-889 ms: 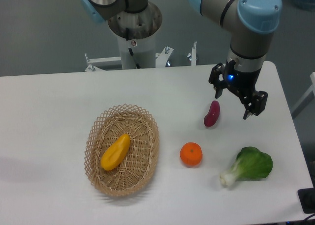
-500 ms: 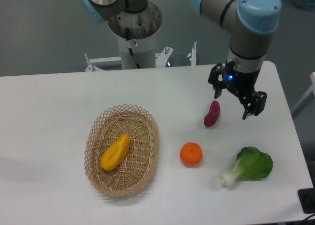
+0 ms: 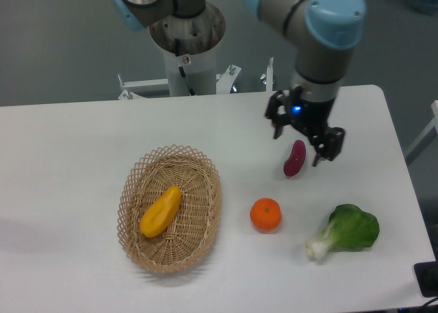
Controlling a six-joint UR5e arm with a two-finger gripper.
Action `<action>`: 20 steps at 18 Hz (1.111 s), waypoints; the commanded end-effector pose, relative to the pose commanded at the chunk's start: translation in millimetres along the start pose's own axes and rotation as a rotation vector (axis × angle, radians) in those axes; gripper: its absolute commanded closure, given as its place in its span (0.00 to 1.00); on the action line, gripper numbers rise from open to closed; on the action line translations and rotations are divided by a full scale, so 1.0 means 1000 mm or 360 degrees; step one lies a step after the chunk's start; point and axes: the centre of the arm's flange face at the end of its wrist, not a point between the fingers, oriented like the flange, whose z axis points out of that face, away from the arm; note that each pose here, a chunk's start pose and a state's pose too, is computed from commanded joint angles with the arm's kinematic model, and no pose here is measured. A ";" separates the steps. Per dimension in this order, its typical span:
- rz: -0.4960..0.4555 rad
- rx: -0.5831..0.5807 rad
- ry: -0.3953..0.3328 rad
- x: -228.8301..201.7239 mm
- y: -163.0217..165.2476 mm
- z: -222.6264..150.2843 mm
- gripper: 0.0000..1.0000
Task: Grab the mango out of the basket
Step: 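Move the open gripper over the basket and lower it onto the yellow mango, then close the gripper around the yellow mango inside the basket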
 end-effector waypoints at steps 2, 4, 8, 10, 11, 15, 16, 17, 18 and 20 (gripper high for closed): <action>-0.0153 0.0003 0.0018 0.019 -0.017 0.012 0.00; -0.0235 0.0001 0.0043 0.044 -0.038 0.025 0.00; -0.0275 -0.0018 0.0091 0.091 -0.065 0.081 0.00; -0.0239 -0.0044 0.0117 0.118 -0.076 0.116 0.00; -0.0215 -0.0058 0.0123 0.127 -0.079 0.131 0.00; -0.0123 -0.0129 0.0117 0.150 -0.090 0.167 0.00; -0.0112 -0.0156 0.0111 0.150 -0.090 0.176 0.00; -0.0089 -0.0170 0.0091 0.154 -0.094 0.181 0.00; -0.0064 -0.0182 0.0086 0.160 -0.097 0.186 0.00; -0.0051 -0.0193 0.0082 0.163 -0.100 0.192 0.00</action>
